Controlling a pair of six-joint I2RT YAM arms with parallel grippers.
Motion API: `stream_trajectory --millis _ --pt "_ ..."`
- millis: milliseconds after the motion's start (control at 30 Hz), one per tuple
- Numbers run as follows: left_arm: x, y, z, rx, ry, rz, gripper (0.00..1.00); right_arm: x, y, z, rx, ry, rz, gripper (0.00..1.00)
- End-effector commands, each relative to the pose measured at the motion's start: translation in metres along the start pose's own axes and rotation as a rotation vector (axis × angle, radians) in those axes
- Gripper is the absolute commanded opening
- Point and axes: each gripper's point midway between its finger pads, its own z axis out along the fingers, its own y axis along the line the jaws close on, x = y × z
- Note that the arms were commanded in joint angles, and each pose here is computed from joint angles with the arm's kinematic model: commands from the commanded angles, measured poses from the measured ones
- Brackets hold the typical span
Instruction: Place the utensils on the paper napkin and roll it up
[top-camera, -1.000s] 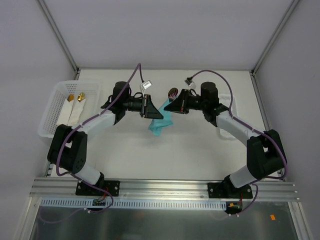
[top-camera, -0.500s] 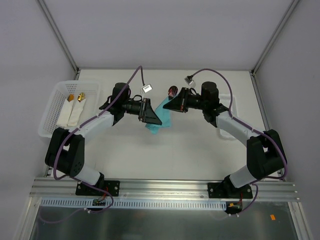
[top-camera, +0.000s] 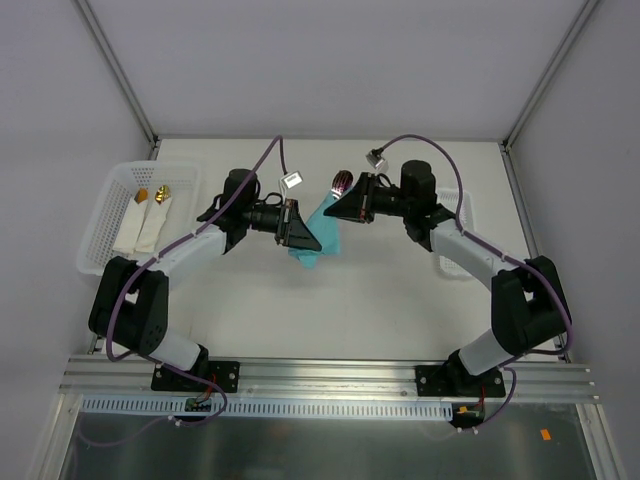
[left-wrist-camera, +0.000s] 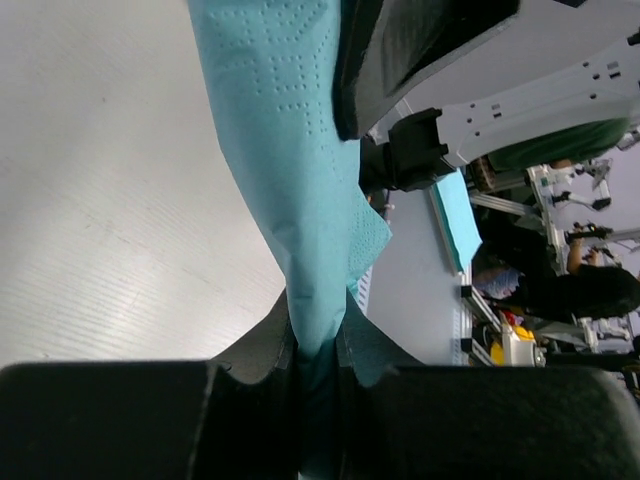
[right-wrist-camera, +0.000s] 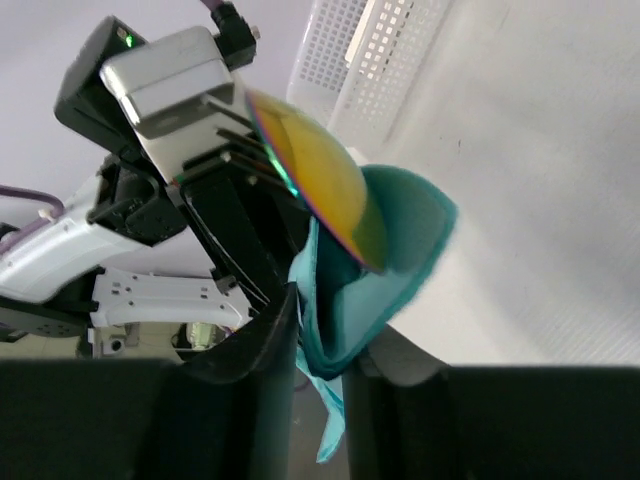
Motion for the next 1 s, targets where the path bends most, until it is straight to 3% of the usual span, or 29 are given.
stream_trajectory --millis 0,100,200,267,400,500,967 --pt "-0.009 0.000 -0.004 -0.053 -0.050 0.057 0.00 -0.029 0.037 0.005 -0.066 -0.058 -0.086 0.29" --pt "-0.026 -0.004 -0.010 -0.096 -0.107 0.126 0.00 -0.029 0.025 0.003 0.012 -0.068 -0.073 0.53" --pt "-0.044 0.002 -0.019 -0.180 -0.166 0.158 0.00 -0.026 0.015 -0.011 0.123 -0.107 -0.092 0.54" --pt "-0.050 0.008 -0.023 -0.233 -0.190 0.164 0.00 -0.023 0.014 -0.026 0.198 -0.140 -0.096 0.53" --pt "-0.053 0.020 -0.029 -0.317 -0.201 0.189 0.00 -0.030 0.011 -0.052 0.350 -0.256 -0.107 0.34" --pt "-0.052 0.022 -0.030 -0.332 -0.198 0.197 0.00 -0.029 0.023 -0.054 0.367 -0.274 -0.114 0.27" --pt "-0.056 0.014 -0.031 -0.321 -0.204 0.196 0.00 -0.004 0.012 0.008 0.401 -0.203 0.059 0.31"
